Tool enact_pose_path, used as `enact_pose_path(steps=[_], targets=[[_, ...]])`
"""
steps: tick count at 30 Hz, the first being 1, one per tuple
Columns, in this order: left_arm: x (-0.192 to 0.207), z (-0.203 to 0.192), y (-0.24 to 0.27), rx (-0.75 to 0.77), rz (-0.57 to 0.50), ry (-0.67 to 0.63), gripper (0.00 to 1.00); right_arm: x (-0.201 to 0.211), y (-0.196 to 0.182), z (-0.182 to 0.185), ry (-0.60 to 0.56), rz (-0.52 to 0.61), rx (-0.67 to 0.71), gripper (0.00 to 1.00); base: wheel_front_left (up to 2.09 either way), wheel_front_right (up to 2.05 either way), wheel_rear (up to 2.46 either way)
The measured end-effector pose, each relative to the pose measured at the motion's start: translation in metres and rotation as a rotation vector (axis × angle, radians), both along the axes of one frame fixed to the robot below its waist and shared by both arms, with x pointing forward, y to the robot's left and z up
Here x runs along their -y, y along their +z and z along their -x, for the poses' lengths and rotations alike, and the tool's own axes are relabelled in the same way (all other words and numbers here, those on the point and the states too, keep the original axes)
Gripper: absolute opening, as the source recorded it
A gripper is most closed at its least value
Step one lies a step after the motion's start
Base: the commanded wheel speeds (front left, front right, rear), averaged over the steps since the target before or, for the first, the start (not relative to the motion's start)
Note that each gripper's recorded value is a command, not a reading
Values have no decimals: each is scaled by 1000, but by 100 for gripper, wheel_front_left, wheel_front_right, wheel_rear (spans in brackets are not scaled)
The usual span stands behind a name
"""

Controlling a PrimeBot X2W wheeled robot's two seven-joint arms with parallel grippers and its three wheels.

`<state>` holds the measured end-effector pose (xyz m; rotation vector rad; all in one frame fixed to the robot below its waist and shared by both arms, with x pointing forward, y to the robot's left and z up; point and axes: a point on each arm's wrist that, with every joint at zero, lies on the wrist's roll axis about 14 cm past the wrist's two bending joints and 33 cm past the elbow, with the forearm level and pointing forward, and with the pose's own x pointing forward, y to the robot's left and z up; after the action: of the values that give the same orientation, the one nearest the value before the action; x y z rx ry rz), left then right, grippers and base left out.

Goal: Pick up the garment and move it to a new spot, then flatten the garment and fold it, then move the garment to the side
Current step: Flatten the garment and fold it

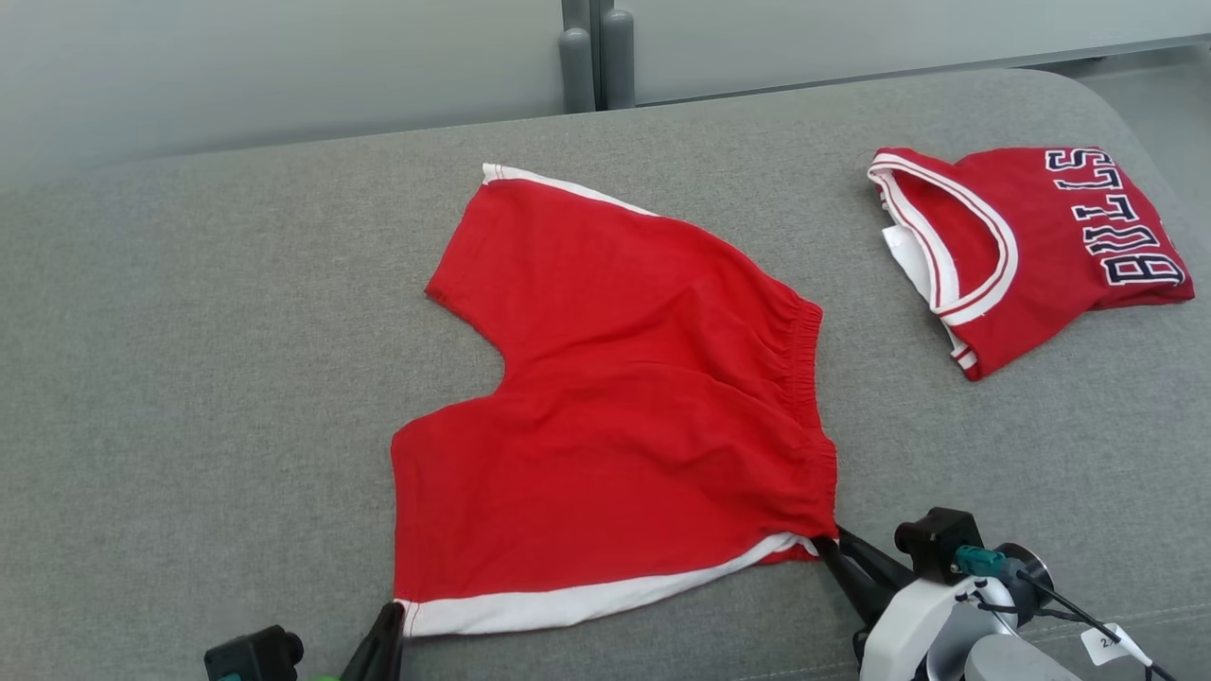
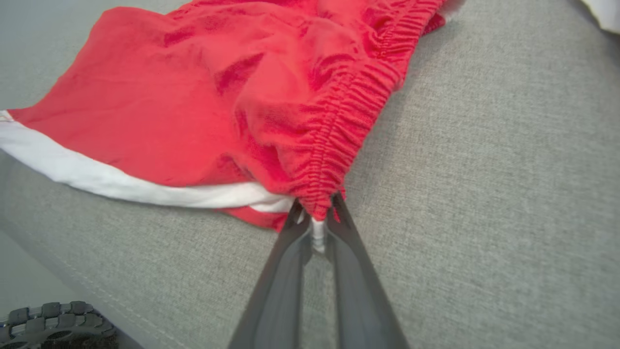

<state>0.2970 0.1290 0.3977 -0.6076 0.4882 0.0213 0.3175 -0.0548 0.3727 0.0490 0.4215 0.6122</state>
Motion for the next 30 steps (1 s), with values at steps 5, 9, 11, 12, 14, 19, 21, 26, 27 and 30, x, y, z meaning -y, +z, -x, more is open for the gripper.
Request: enact_pose_path(steps=[5, 9, 11, 12, 14, 19, 21, 26, 27, 30], targets=[[-3, 10, -9, -40, 7, 12, 100, -7, 1, -2, 25, -6, 2, 0, 0, 0, 0], [-5, 12, -11, -54, 1, 8, 100, -9, 1, -3, 27, -12, 2, 0, 0, 0, 0], [-5, 12, -11, -54, 3, 9, 100, -9, 0, -3, 28, -14, -2, 0, 0, 0, 0], [-5, 13, -11, -58, 6, 8, 100, -10, 0, -3, 29, -15, -4, 0, 0, 0, 0], [-3, 15, -13, -72, 11, 2, 100, -10, 0, -3, 29, -18, -7, 0, 0, 0, 0], [0, 18, -17, -97, 17, -15, 100, -11, 1, -6, 30, -22, -2, 0, 0, 0, 0], [1, 20, -20, -113, 34, -12, 100, -11, 0, -6, 31, -20, -4, 0, 0, 0, 0], [2, 22, -27, -144, 52, -11, 100, -12, 1, -5, 37, -22, -3, 0, 0, 0, 0], [2, 23, -28, -148, 53, -12, 100, -11, 3, -7, 34, -22, 1, 0, 0, 0, 0], [4, 21, -28, -150, 54, -21, 100, -7, 4, -9, 23, -17, 9, 0, 0, 0, 0]])
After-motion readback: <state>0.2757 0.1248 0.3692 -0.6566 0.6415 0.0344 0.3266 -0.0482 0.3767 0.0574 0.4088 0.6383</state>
